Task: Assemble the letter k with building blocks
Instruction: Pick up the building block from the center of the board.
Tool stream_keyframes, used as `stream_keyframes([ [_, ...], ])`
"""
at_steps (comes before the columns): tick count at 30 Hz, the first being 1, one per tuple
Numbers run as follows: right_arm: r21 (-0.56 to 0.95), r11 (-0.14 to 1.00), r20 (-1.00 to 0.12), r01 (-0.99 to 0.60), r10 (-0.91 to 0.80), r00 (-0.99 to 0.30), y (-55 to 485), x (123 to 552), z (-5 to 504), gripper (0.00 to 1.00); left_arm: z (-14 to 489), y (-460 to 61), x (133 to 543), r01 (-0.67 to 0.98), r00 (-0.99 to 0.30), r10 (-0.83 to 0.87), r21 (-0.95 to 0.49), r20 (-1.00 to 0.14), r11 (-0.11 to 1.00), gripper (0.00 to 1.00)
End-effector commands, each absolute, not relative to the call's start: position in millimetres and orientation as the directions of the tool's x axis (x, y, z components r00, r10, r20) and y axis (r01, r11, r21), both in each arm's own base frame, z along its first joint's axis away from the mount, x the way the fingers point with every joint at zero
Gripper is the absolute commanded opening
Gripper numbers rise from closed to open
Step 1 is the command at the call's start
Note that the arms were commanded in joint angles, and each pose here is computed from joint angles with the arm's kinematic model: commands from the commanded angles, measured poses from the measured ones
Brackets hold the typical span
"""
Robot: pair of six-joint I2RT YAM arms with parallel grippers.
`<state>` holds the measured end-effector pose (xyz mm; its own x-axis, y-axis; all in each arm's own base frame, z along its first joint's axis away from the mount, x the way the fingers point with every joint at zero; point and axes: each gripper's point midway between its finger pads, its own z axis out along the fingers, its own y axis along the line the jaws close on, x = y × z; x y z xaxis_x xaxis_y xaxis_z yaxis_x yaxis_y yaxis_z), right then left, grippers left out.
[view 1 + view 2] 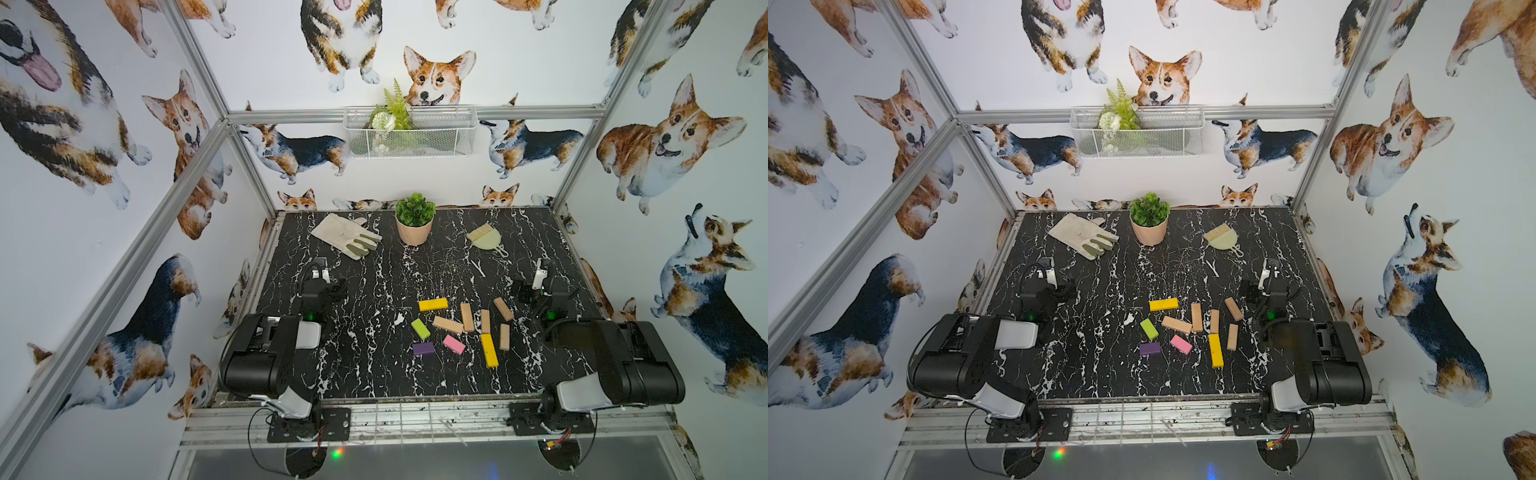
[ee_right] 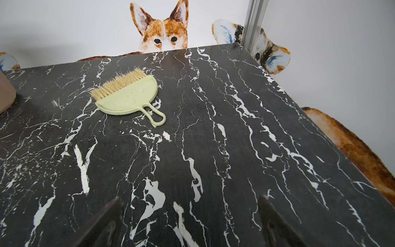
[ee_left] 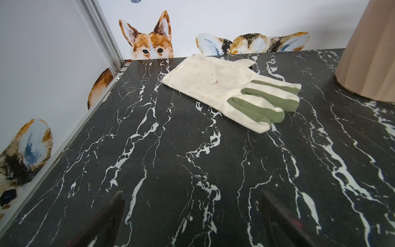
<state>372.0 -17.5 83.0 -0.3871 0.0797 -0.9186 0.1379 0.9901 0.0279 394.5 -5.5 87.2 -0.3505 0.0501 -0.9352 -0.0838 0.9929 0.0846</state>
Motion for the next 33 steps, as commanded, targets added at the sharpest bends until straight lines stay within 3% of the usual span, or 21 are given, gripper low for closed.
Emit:
stream_keyframes([
  [1, 0.04, 0.989, -0.93, 0.142, 0.088, -0.357, -18.0, 375.2, 90.2, 1.0, 90.4, -4.0, 396.8, -0.09, -0.34, 0.049, 0.085, -0.939, 0.992, 1.0],
  [13, 0.036, 0.99, -0.932, 0.133, 0.081, -0.353, -16.8, 375.4, 91.6, 1.0, 89.8, -4.0, 397.6, -0.085, -0.35, 0.042, 0.076, -0.936, 0.993, 1.0],
  [20, 0.002, 0.975, -0.908, 0.222, 0.095, -0.408, -27.3, 380.7, 117.9, 0.93, 89.9, -4.2, 397.0, -0.084, -0.348, 0.042, 0.075, -0.936, 0.994, 1.0],
  [26, -0.045, 0.995, -0.933, 0.085, -0.012, -0.359, 25.9, 389.1, 199.3, 0.86, 90.1, -9.6, 398.0, -0.047, -0.346, 0.053, 0.074, -0.937, 0.996, 1.0],
  [29, 0.009, 1.0, -0.916, 0.022, 0.017, -0.4, 58.3, 391.7, 232.3, 0.85, 95.7, -6.7, 397.1, -0.063, -0.338, 0.053, 0.079, -0.94, 0.995, 1.0],
  [33, -0.005, 0.989, -0.861, -0.146, -0.078, -0.503, 124.3, 380.8, 236.4, 0.86, 118.7, 17.0, 400.2, -0.208, -0.41, 0.013, 0.107, -0.912, 0.972, 1.0],
])
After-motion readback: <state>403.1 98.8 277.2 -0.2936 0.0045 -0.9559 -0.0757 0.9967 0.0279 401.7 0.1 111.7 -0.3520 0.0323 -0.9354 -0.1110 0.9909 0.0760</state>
